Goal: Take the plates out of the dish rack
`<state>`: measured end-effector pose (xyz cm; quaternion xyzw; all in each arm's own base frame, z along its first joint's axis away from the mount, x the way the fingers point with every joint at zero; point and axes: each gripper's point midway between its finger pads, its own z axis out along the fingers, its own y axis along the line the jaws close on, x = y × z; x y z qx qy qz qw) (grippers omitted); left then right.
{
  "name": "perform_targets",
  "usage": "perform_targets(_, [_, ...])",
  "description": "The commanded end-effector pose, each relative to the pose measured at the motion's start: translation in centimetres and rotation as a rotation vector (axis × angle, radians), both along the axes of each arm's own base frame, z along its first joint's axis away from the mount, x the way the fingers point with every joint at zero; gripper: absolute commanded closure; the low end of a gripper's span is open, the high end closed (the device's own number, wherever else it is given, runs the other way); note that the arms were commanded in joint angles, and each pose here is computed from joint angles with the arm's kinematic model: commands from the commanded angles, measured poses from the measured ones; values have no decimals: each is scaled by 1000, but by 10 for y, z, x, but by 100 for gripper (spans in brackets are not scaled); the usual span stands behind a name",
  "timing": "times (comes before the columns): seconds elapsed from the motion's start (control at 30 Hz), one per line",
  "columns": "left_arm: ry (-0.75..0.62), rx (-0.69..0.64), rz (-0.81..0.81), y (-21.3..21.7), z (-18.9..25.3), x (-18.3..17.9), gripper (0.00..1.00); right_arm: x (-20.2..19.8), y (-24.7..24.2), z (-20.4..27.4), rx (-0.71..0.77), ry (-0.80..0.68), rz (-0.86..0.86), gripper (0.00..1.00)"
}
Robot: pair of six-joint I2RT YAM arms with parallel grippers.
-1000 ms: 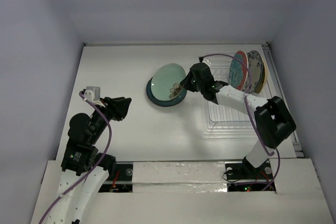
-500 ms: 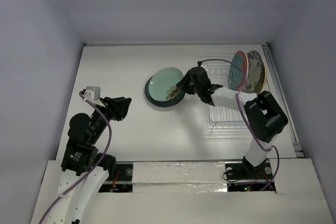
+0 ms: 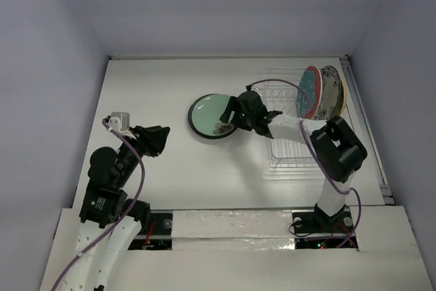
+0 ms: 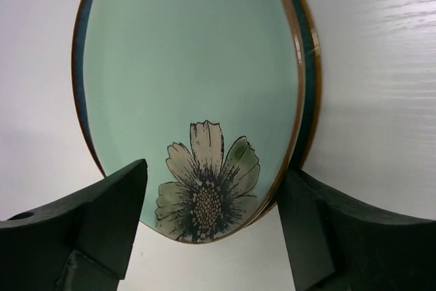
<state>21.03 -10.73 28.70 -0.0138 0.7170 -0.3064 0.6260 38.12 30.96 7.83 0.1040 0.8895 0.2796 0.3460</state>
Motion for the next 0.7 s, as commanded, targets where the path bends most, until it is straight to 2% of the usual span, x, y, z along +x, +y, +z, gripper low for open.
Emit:
perform_targets(0.0, [-39,-11,0,1,9,0,67,-1,23,20,-54,-55,78,19])
perform_targets(0.07, [-37,-12,-1,0,8,0,67,-6,19,15,-110,-46,85,13])
perform_targets(0.27, [-43,-12,-9,-1,10,-1,67,-12,2,9,-281,-27,90,0])
perform_targets(0.43, [-43,-12,-12,-1,10,-1,67,-20,-15,25,-367,-45,91,0])
perform_targets(0.53, [-45,-12,-12,-1,10,-1,67,-24,-23,52,-362,-91,88,2])
perform_targets(0.57, [-43,-12,-11,-1,10,-1,67,-25,-25,61,-357,-105,86,6])
perform_targets(0.63, [-45,-12,-12,-1,10,-2,67,-28,-38,99,-330,-187,42,22])
perform_targets(0.67, [-46,-13,-12,-1,10,-2,67,-29,-47,113,-330,-219,9,59])
